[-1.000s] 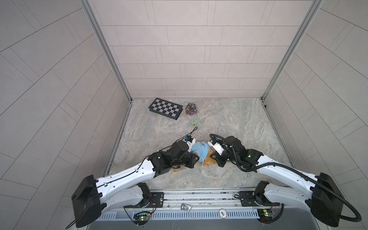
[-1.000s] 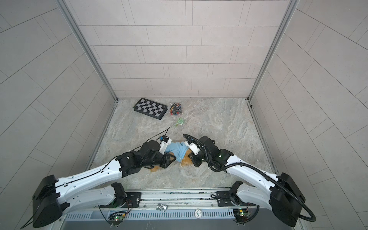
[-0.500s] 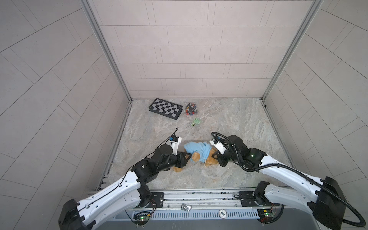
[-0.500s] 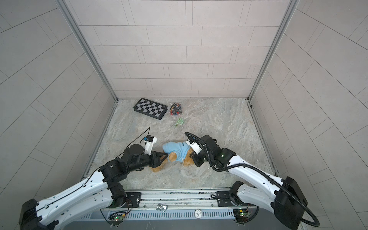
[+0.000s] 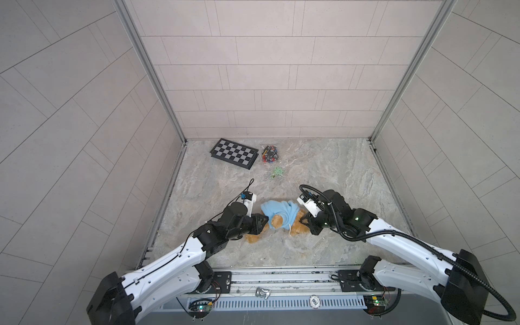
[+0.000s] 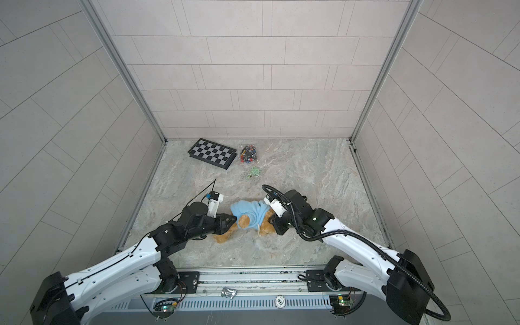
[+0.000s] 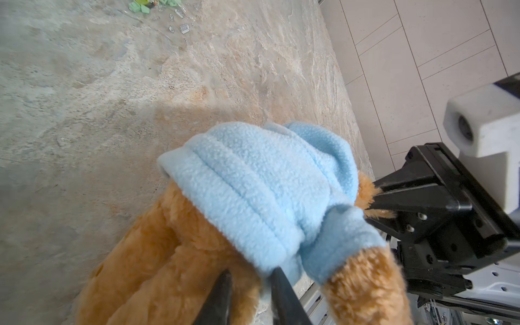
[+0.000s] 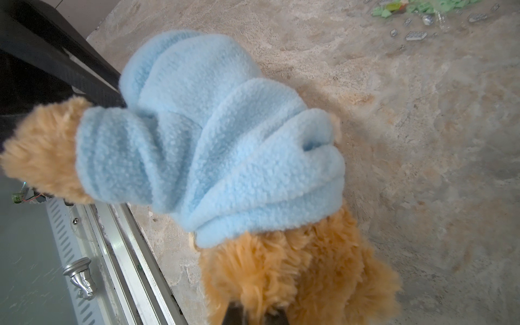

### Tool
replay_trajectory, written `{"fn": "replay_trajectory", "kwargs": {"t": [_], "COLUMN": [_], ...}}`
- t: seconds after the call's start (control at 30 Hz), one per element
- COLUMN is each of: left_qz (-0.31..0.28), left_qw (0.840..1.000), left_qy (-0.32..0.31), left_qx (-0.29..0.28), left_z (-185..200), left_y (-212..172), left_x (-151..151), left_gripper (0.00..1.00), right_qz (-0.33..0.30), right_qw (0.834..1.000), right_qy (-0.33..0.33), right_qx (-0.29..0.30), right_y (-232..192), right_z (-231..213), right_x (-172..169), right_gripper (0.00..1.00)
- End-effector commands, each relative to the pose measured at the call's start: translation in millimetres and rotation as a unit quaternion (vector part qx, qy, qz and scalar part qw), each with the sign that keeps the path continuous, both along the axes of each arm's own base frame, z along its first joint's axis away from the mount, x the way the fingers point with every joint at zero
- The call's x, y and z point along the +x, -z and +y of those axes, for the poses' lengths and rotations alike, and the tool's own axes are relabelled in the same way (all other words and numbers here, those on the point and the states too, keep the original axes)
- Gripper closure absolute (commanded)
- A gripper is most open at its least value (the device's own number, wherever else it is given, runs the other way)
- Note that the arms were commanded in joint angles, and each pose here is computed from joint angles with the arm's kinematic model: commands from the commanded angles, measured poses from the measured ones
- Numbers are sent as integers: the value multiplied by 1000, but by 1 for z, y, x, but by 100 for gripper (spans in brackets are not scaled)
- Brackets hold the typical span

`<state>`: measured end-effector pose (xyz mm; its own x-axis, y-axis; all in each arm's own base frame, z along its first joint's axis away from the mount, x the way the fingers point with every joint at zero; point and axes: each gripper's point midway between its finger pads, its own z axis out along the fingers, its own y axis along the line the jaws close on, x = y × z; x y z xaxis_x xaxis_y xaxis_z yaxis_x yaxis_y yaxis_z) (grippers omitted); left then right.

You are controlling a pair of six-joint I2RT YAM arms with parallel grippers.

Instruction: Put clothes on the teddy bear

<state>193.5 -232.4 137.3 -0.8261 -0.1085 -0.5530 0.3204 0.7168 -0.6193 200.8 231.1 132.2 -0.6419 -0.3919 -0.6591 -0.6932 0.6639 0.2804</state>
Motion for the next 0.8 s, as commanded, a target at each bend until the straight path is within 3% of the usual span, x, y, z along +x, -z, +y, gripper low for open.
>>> {"fn": "replay_trajectory", "kwargs": {"t": [0.0, 0.3, 0.43, 0.5, 0.77], "left_qz": [-19, -28, -18, -15, 29], "left_qw": [999, 998, 999, 1000, 997], "left_qy": [13, 25, 25, 10, -60], "left_qx": [-34, -48, -35, -22, 33], "left_z": [-16, -30, -31, -23, 41], "left_y": [-21, -32, -24, -18, 28], "left_x": [8, 11, 12, 12, 9], "left_gripper": [72, 78, 95, 100, 100], "right_qz": [-17, -13, -14, -14, 11], "right_qw": [999, 999, 999, 999, 995], "right_qy": [-9, -13, -11, -6, 49], "right_qx": [30, 35, 31, 28, 89], "right_y": [-19, -17, -17, -16, -33], "right_z": [8, 10, 8, 5, -17], "right_x": [2, 0, 1, 1, 7], "right_gripper": [100, 100, 100, 100, 100]}}
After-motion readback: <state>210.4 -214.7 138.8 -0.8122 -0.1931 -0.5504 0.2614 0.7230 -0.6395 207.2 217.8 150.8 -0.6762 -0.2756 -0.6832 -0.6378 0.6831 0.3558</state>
